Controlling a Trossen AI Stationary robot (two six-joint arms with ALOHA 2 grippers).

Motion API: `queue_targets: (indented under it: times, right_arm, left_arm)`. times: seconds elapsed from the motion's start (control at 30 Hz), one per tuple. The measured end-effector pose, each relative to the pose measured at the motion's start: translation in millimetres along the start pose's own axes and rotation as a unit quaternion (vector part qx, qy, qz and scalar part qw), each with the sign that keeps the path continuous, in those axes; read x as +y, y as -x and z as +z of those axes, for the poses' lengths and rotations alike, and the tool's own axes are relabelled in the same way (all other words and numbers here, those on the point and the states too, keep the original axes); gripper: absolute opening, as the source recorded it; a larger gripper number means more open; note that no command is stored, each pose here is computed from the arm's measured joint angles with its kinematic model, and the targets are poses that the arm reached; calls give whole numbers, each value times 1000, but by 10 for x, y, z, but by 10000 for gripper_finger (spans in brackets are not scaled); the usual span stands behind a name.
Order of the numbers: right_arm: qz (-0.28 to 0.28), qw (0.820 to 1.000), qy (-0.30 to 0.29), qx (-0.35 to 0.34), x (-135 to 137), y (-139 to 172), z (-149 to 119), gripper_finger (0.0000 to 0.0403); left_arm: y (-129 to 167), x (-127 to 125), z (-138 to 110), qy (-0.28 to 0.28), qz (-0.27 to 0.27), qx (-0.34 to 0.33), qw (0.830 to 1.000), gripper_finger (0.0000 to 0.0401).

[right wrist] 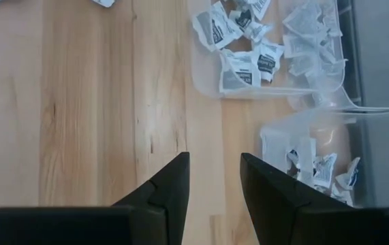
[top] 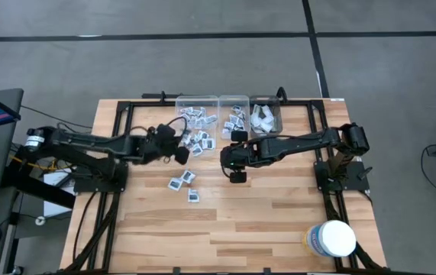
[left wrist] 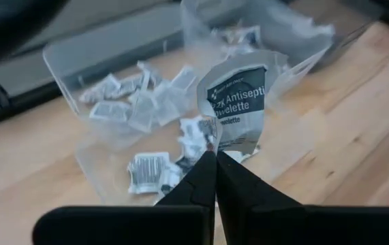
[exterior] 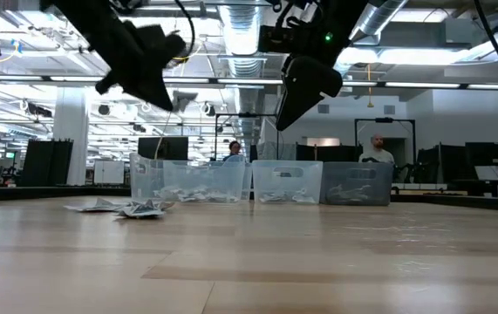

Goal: Pick & Place First Aid Supplies
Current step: Put the towelette pack into the bottom transparent bin

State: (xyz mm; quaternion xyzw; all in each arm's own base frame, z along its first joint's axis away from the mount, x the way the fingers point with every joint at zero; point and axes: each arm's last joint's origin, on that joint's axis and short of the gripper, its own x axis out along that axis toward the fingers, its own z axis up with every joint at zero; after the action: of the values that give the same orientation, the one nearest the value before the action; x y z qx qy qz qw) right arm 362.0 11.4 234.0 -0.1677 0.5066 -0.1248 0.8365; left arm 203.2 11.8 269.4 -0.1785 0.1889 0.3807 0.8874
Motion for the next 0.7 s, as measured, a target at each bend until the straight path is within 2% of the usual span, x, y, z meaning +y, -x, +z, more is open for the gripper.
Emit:
queue_targets:
  times: [0.2, 0.37, 0.7]
  right_arm:
    - [0, 1000, -1, 2, -2, -1, -3, 124]
    - [1, 1000, -5, 11, 4, 1, -23, 124]
    - [1, 1000, -4, 13, 4, 1, -26, 124]
  left_arm:
    - [-249, 51, -25, 5, 31, 33, 999, 9]
    - [-314, 40, -53, 5, 39, 41, 998, 13]
    - [-319, 25, -62, 8, 20, 55, 998, 84]
